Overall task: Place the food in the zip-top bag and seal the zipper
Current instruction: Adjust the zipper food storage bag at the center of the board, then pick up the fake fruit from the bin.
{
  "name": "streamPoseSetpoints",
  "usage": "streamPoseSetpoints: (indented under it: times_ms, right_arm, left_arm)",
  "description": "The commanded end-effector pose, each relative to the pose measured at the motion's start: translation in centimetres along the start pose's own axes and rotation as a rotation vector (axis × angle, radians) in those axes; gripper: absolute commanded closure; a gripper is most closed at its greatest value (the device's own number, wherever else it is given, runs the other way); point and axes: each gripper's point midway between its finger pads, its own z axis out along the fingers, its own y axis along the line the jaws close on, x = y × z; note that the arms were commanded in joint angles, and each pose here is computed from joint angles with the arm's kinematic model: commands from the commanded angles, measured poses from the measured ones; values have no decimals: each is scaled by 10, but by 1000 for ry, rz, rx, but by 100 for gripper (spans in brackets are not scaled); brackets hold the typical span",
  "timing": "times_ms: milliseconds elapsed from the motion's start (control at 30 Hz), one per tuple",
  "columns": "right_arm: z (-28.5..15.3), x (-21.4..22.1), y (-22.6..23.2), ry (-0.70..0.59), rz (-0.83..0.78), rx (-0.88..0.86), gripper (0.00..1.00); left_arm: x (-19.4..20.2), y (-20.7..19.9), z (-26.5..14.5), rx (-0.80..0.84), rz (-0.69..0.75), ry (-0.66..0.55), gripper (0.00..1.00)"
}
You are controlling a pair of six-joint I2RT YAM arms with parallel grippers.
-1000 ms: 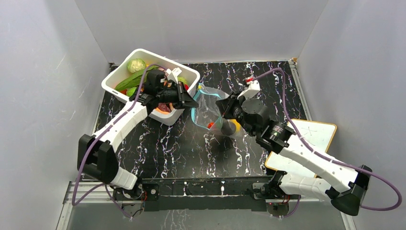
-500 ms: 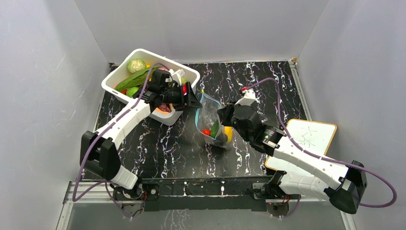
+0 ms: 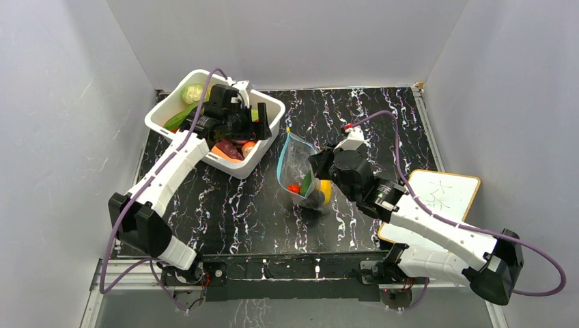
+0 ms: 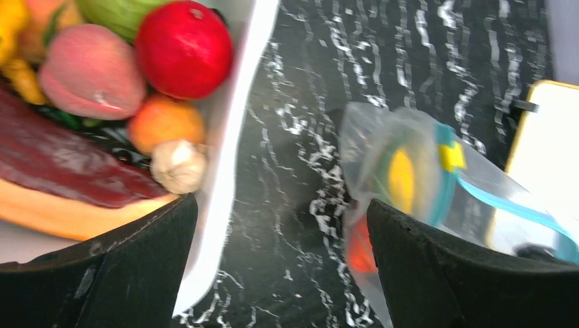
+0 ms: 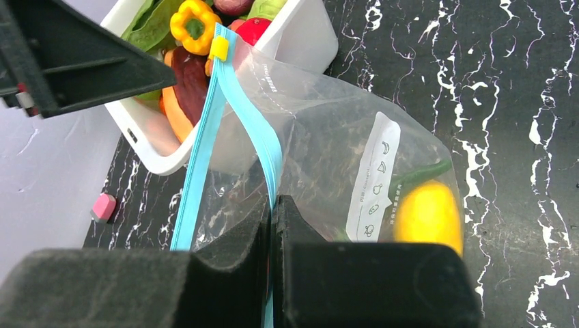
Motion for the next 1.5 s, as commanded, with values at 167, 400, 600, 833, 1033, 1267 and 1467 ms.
streamPoseSetpoints:
  times_ms: [167,400,600,833,1033,1267,1467]
  right_arm:
    - [-8,-27,19,-78,23,-72,100]
    - [-7,-26,25,-55,19,-86,100]
    - [-7,-27,27,-50,23,-88,100]
    - [-6,-26,30,-40,32,-92,100]
    - [-8,-26,31,-33,39,-100,100]
    - [-9,-34,33,-49,31,-93,100]
    - [-9,-29,32,-40,41,-97,100]
  left_arm:
    - [-27,59,26,-274,90,-21,11]
    - [-54,73,54,-270,17,-64,21]
    - [-64,76,75,-187,-61,-73,30]
    - [-65,74,97,-128,-56,-55,27]
    - [-53,73,115,-80,-55,-18,28]
    - [-38,79,125,-91,-75,15,29]
    - [-28,89,129,-131,-75,42,32]
